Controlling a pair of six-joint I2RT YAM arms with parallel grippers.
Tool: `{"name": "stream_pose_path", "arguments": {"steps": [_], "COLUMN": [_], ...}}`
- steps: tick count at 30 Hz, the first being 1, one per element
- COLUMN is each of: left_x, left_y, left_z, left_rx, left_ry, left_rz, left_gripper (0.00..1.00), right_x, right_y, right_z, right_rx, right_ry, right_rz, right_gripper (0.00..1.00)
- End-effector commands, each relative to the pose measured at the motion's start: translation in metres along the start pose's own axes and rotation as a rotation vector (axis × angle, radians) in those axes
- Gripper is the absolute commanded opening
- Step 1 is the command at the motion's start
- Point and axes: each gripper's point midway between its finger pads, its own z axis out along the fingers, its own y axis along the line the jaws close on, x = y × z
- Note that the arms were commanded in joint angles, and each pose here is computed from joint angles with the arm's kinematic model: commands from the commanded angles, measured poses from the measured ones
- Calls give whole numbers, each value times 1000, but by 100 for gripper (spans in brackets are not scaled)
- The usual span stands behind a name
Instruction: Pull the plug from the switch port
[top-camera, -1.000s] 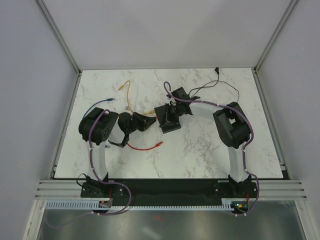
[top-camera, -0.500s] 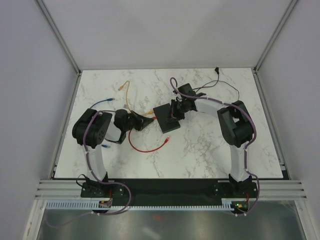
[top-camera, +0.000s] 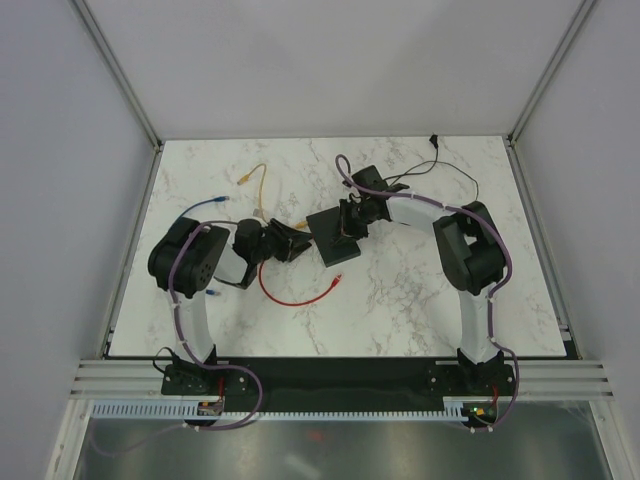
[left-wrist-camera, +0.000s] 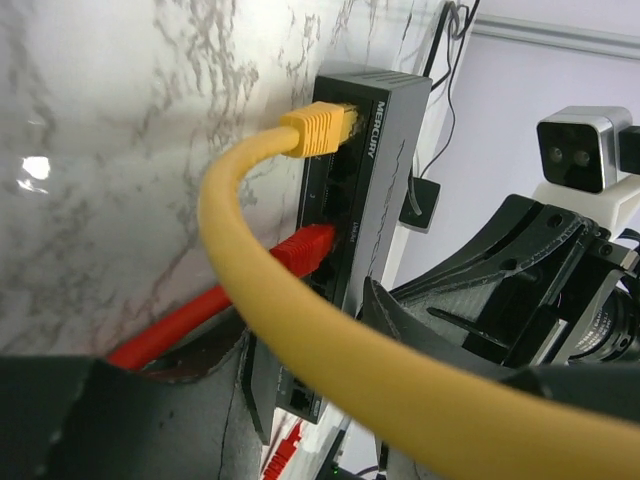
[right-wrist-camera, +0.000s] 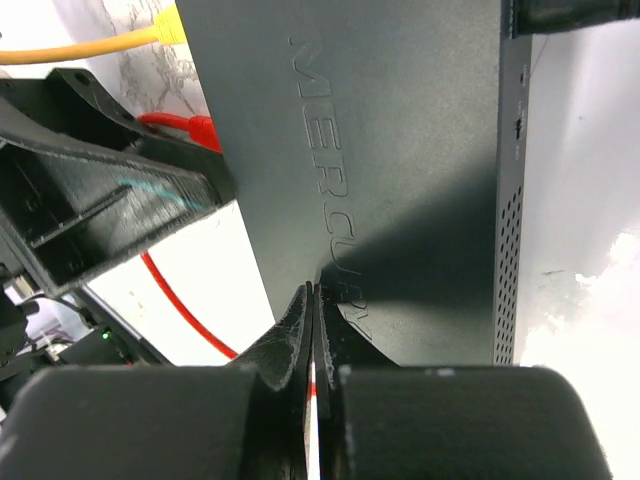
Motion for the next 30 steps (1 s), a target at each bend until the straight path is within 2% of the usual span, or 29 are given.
{"name": "stream_pose_path", "arguments": {"steps": [1,4,9,14,23,27,30], "left_x": [-2,-10,-14,-15,-12,-10,-14], "left_y": [-1,7,9,8,10,10,8], "left_z": [2,3,10,11,-6,-10,0], "left_rx": [-14,-47,-106,-104,-107,-104,-84], "left_ry": [-53,-86,-51,-44,-33,-36,-38], "left_rz": [-56,-83,-58,-76,-136,-151,-172], "left_gripper": [45,43,41,42,38,38,38], "right_x": [-16,-17,-26,-36,-53,-48,-39], "right_y": [1,-4,-25,-41,-42,-42,-40], "right_z": [-7,-7,-19,-30,-41,-29,-23], "right_rx": [43,55,135,171,212,171,142], "right_ry": [-56,-44,-75,-91,-100,-58,-39], "right_rz": [-51,-61,-71,-77,-168,-136,-103], "right_gripper": [4,5,9,27,43,42,34]}}
